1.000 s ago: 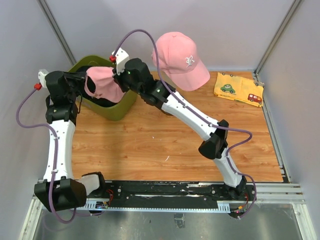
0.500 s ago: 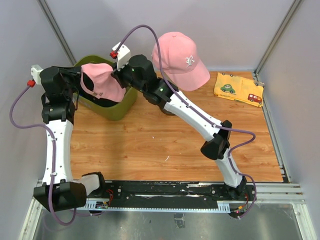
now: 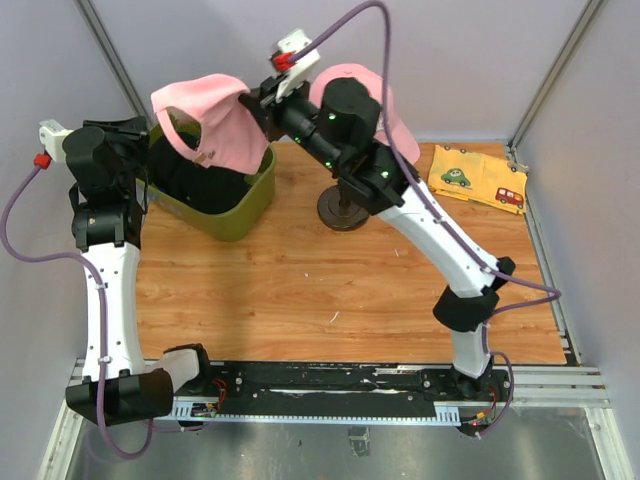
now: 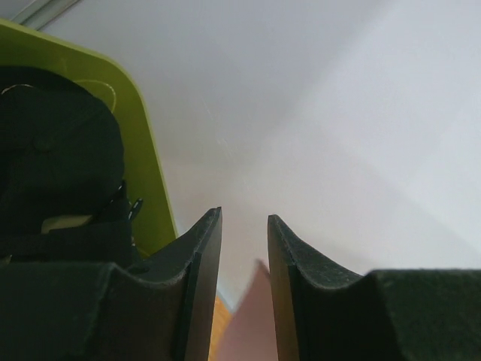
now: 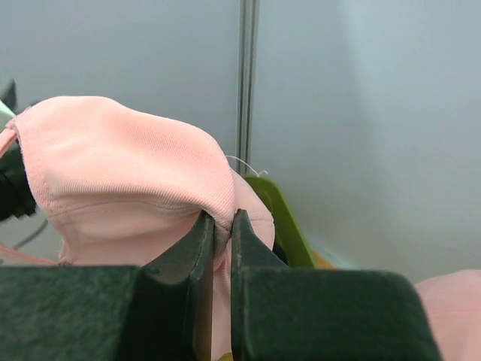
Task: Stack the hats
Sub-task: Pick up the hat from the bin, then stack the hat on the hat.
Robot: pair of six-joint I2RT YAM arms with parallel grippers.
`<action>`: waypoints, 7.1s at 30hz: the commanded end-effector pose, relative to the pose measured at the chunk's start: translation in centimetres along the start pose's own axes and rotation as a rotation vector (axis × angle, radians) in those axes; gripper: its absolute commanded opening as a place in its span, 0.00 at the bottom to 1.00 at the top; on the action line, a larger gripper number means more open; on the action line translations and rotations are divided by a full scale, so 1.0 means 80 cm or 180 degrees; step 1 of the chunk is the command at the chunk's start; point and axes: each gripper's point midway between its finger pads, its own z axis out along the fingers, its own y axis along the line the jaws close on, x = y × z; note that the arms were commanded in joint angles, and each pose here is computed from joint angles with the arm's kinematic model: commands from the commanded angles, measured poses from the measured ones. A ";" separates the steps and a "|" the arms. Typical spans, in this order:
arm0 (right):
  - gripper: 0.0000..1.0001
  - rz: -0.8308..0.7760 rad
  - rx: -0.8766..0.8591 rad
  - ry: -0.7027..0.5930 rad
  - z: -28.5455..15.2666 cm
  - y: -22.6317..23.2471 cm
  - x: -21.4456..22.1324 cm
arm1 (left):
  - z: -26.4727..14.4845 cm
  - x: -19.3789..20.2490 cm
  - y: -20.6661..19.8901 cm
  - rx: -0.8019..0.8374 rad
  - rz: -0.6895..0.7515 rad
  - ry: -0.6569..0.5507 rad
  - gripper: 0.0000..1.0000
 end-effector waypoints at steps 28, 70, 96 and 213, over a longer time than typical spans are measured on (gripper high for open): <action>0.01 -0.1004 0.2527 -0.0978 -0.272 -0.181 -0.269 | 0.024 0.192 -0.198 0.1699 0.0719 0.1166 0.30; 0.00 -0.1103 0.3377 -0.0122 -0.177 -0.322 -0.126 | -0.133 0.319 -0.308 0.4058 0.0712 0.2583 0.34; 0.00 -0.1051 0.3265 -0.0063 -0.165 -0.325 -0.110 | -0.160 0.310 -0.315 0.4443 0.0478 0.2683 0.39; 0.69 0.3045 0.0607 -0.0489 -0.169 -0.440 0.143 | 0.015 0.336 -0.212 0.2802 0.0014 0.2903 0.01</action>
